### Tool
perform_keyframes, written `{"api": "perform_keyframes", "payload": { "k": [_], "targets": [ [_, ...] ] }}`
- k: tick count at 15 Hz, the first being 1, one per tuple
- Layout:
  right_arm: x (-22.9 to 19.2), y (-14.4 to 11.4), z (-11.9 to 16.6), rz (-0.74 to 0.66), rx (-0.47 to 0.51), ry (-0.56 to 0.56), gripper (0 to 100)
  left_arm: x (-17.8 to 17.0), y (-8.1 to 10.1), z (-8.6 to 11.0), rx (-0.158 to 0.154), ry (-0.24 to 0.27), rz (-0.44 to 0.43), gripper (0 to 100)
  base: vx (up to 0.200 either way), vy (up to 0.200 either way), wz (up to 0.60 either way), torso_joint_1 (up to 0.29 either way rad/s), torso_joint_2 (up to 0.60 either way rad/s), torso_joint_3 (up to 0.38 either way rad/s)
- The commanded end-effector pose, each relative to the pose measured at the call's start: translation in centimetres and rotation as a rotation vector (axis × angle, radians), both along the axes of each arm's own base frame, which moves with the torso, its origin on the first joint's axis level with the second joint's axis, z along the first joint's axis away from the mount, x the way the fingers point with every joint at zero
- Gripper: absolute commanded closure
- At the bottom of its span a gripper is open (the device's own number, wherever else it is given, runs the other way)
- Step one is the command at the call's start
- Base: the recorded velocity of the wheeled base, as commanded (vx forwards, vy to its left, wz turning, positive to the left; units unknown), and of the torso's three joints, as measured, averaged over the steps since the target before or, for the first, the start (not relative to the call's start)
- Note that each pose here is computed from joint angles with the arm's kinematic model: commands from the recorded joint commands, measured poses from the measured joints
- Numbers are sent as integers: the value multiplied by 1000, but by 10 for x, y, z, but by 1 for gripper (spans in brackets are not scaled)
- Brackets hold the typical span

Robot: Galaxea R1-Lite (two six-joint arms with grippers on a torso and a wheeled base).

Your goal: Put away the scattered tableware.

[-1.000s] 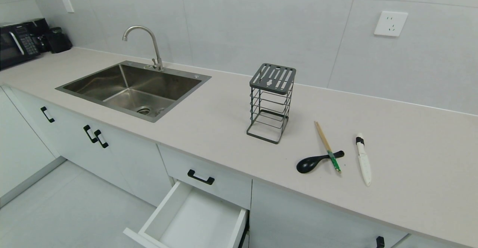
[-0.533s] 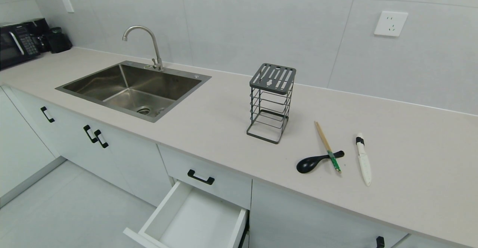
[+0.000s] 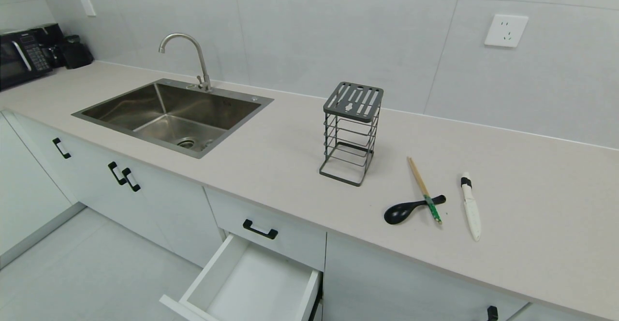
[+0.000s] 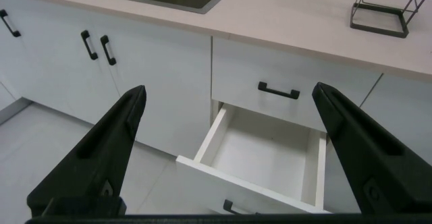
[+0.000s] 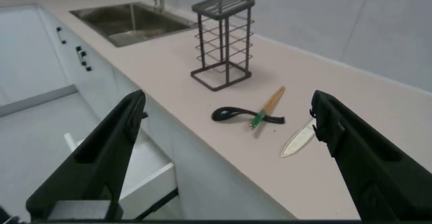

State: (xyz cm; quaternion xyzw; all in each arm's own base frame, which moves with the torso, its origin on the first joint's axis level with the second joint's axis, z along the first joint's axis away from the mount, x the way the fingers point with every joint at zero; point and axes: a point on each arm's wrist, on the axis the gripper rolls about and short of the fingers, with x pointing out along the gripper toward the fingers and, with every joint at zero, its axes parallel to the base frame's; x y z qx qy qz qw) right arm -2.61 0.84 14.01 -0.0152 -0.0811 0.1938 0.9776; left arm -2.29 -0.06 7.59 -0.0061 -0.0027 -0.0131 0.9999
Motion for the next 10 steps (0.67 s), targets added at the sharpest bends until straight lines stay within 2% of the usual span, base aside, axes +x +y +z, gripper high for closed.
{"api": "perform_keyframes", "payload": {
  "k": [1, 6, 8, 10],
  "targets": [
    [40, 2, 47, 111, -16, 179, 0, 0, 0, 0, 0, 1, 0, 0, 0, 0, 0, 0, 0, 0],
    [96, 8, 56, 179, -27, 399, 0, 0, 0, 0, 0, 1, 0, 0, 0, 0, 0, 0, 0, 0],
    [117, 13, 52, 186, -46, 452, 0, 0, 0, 0, 0, 1, 0, 0, 0, 0, 0, 0, 0, 0],
    [148, 18, 49, 168, -63, 450, 0, 0, 0, 0, 0, 1, 0, 0, 0, 0, 0, 0, 0, 0]
  ]
}}
